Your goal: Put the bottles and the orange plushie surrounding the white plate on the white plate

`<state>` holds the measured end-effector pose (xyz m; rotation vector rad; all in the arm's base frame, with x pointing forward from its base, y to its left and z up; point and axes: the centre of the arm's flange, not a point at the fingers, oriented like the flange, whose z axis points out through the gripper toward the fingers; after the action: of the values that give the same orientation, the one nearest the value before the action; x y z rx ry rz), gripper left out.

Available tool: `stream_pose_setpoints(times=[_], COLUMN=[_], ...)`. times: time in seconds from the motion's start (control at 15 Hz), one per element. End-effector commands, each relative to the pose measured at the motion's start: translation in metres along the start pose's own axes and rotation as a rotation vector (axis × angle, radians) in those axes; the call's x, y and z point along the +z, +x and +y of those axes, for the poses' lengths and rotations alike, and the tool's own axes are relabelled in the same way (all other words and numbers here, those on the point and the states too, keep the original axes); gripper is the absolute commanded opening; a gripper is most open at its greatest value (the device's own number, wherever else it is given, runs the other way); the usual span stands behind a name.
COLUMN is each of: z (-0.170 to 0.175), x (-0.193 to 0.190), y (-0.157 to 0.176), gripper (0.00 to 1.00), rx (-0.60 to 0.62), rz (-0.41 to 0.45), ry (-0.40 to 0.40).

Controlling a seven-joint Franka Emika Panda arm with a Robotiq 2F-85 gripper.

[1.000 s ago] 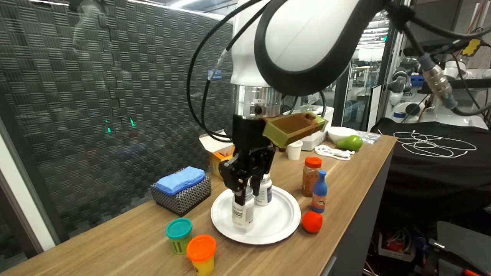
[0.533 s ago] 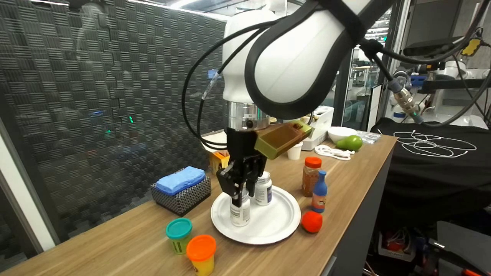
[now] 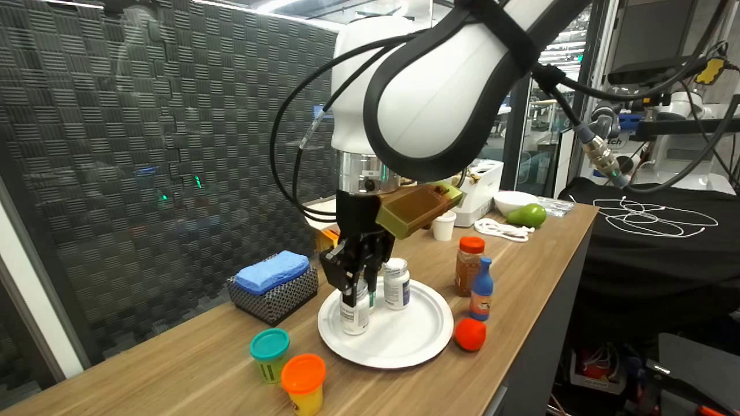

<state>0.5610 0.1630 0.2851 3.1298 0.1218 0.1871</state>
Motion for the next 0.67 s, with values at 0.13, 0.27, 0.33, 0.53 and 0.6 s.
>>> stream_pose_setpoints(times=[0.13,0.27,0.33,0.53,0.6], z=[-0.016,-0.031,-0.039,-0.066,-0.072], x=[-0.019,-0.032,-0.037,-0.039,-0.039], y=[0.009,0.014,0.017,0.023,0.023], gripper=[0.91,1.0,1.0,1.0,1.0], rx=[0.003,-0.026,-0.046,-0.114,-0.124], rz=[0.036,0.066,0.08,0.088,0.086], ry=[-0.004,-0.013,-0.015,0.011,0.018])
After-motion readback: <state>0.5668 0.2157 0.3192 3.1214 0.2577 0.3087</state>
